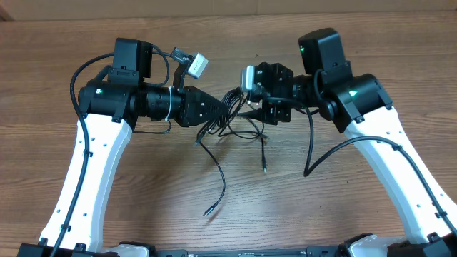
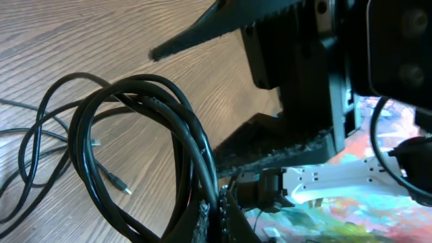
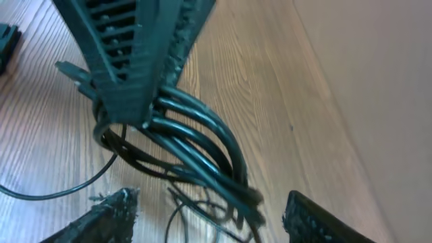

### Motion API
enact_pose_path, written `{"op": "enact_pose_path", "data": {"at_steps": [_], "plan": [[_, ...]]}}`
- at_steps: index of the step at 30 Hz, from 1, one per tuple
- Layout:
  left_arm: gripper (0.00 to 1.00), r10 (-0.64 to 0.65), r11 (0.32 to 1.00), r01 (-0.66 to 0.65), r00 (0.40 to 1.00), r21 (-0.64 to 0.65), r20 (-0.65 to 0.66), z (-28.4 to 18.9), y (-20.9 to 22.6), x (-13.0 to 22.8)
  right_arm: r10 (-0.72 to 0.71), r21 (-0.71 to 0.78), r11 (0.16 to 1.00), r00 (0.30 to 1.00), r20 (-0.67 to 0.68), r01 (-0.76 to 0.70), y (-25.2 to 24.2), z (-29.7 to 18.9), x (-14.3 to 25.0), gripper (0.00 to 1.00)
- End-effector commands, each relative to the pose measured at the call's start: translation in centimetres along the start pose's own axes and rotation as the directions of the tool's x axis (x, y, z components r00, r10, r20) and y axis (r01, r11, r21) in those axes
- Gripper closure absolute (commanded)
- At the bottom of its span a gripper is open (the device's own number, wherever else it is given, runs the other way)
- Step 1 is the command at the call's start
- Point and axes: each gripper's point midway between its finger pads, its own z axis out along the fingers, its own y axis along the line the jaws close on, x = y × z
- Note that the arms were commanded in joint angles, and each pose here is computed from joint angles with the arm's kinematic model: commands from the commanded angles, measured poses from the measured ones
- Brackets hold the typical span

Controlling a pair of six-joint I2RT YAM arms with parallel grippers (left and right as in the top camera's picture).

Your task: Untangle cables

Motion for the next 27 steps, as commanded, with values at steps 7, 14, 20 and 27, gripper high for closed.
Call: {"op": "enact_pose_path", "data": {"at_steps": [7,14,20,27], "plan": [[0.96,0.054,0.993,-0.058,0.998,0.106,0.039,-0.2,-2.0,-1.3,-0.05,0.012,0.999,0.998,0.029,0.049,0.0,-0.7,-1.4,0.76],[0.96,0.064,0.992,-0.071,0.996,0.104,0.066,-0.3,-2.0,-2.3,-0.045,-0.02,0.999,0.996,0.072,0.047,0.6,-0.8,-2.1,0.91],[0.96,0.062,0.992,-0.074,0.991,0.102,0.114,-0.4,-2.2,-4.1,-0.008,-0.048,0.999,0.999,0.053,0.01,1.3,-0.7,-1.6,0.96],[0.96,0.031,0.995,-0.015,0.986,-0.099,0.161,-0.6,1.3,-5.3,0.061,-0.106,0.993,0.998,0.01,-0.059,2.9,-0.8,-0.6,0.96]]}}
